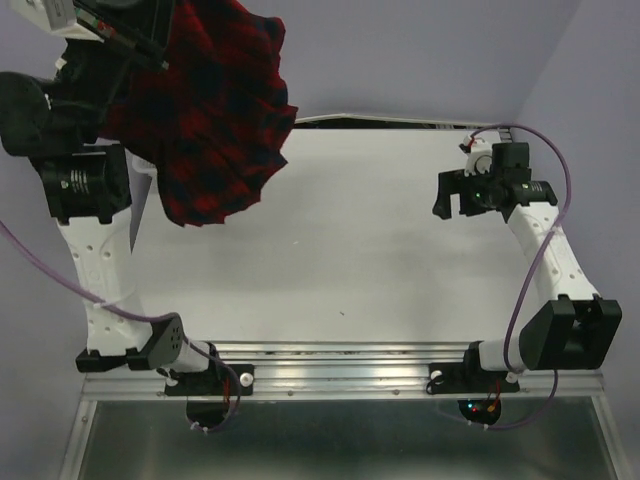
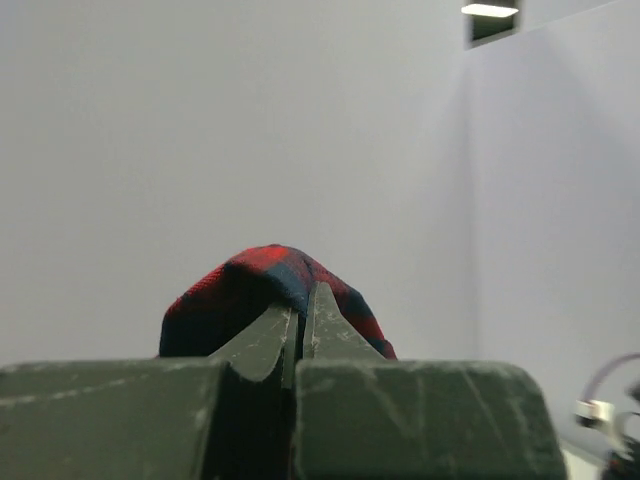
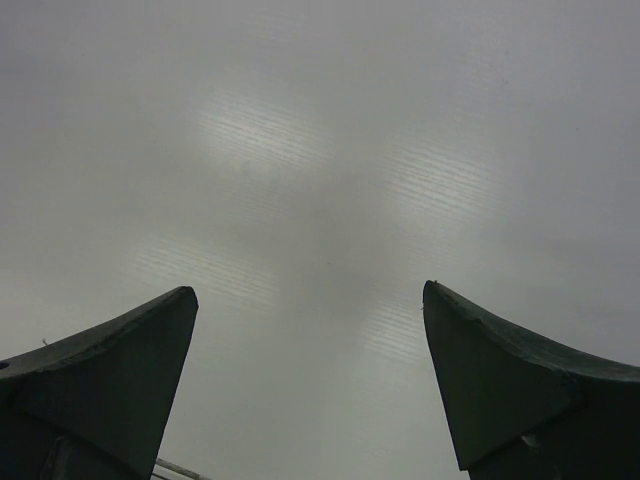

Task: Fold and stack the skirts
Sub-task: Move the skirt to the center of the board

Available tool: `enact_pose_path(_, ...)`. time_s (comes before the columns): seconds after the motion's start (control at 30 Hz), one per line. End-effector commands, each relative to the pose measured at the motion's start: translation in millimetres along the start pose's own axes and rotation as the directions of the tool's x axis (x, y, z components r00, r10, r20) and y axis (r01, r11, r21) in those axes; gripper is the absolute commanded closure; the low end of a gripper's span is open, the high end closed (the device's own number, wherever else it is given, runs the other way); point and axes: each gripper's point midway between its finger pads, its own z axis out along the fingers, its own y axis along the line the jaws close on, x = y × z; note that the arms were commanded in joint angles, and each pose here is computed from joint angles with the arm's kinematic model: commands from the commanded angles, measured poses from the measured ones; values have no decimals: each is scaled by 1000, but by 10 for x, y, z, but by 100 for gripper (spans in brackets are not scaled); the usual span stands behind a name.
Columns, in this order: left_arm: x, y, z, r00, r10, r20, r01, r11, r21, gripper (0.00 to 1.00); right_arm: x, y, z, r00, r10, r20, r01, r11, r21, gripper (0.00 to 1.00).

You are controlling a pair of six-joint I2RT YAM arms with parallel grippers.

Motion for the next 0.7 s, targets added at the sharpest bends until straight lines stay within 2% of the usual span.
enact_pose_path(0.0, 428, -560, -48, 987, -125, -104, 141, 976, 167, 100, -431, 97, -339, 981, -99, 166, 101, 995, -1, 0)
enact_pose_path(0.07, 566, -759, -170, 974, -168, -154, 195, 963, 183, 100, -463, 103, -388, 977, -112, 180, 113, 994, 6, 0)
enact_pose_path(0.1, 979, -867, -220, 945, -222, -239, 268, 946, 181, 100, -475, 114, -427, 974, -122, 188, 123, 992, 8, 0)
enact_pose_path(0.13, 1106, -938, -280, 936, -230, -268, 282, 943, 175, 100, -474, 123, -442, 974, -126, 190, 127, 992, 6, 0)
enact_pose_path(0.17, 1577, -936, -370, 900, -250, -356, 309, 943, 120, 100, -461, 140, -460, 973, -135, 188, 138, 990, -1, 0)
enact_pose_path(0.3, 2492, -1147, -579, 822, -256, -510, 332, 941, 63, 100, -354, 207, -476, 973, -169, 155, 178, 983, -42, 0)
enact_pose_path(0.37, 2970, -1240, -596, 767, -255, -588, 338, 941, 33, 100, -275, 220, -441, 976, -176, 127, 185, 981, -61, 0)
enact_pose_path(0.4, 3354, -1233, -623, 716, -265, -646, 346, 938, -1, 100, -210, 218, -420, 978, -181, 103, 188, 980, -69, 0)
enact_pose_path(0.43, 3313, -1249, -597, 724, -257, -640, 345, 939, 13, 100, -174, 211, -396, 980, -180, 87, 186, 980, -73, 0)
enact_pose_path(0.47, 3623, -1265, -580, 674, -260, -691, 358, 934, -2, 100, -137, 208, -357, 981, -184, 69, 190, 978, -84, 0)
enact_pose_path(0.53, 3939, -1360, -586, 614, -241, -751, 388, 922, 21, 99, -71, 201, -314, 983, -178, 38, 181, 979, -94, 0)
enact_pose_path(0.57, 4377, -1417, -739, 511, -225, -829, 404, 915, 0, 97, -54, 174, -288, 983, -180, 27, 182, 980, -86, 0)
enact_pose_path(0.6, 4368, -1466, -640, 517, -187, -835, 410, 911, 50, 94, -38, 151, -249, 984, -180, 16, 181, 980, -84, 0)
enact_pose_path(0.63, 4464, -1480, -647, 494, -165, -854, 407, 911, 59, 88, -33, 136, -234, 983, -181, 11, 181, 980, -79, 0)
enact_pose_path(0.67, 4736, -1504, -812, 410, -132, -903, 410, 910, 53, 85, -32, 111, -221, 983, -185, 8, 186, 980, -68, 0)
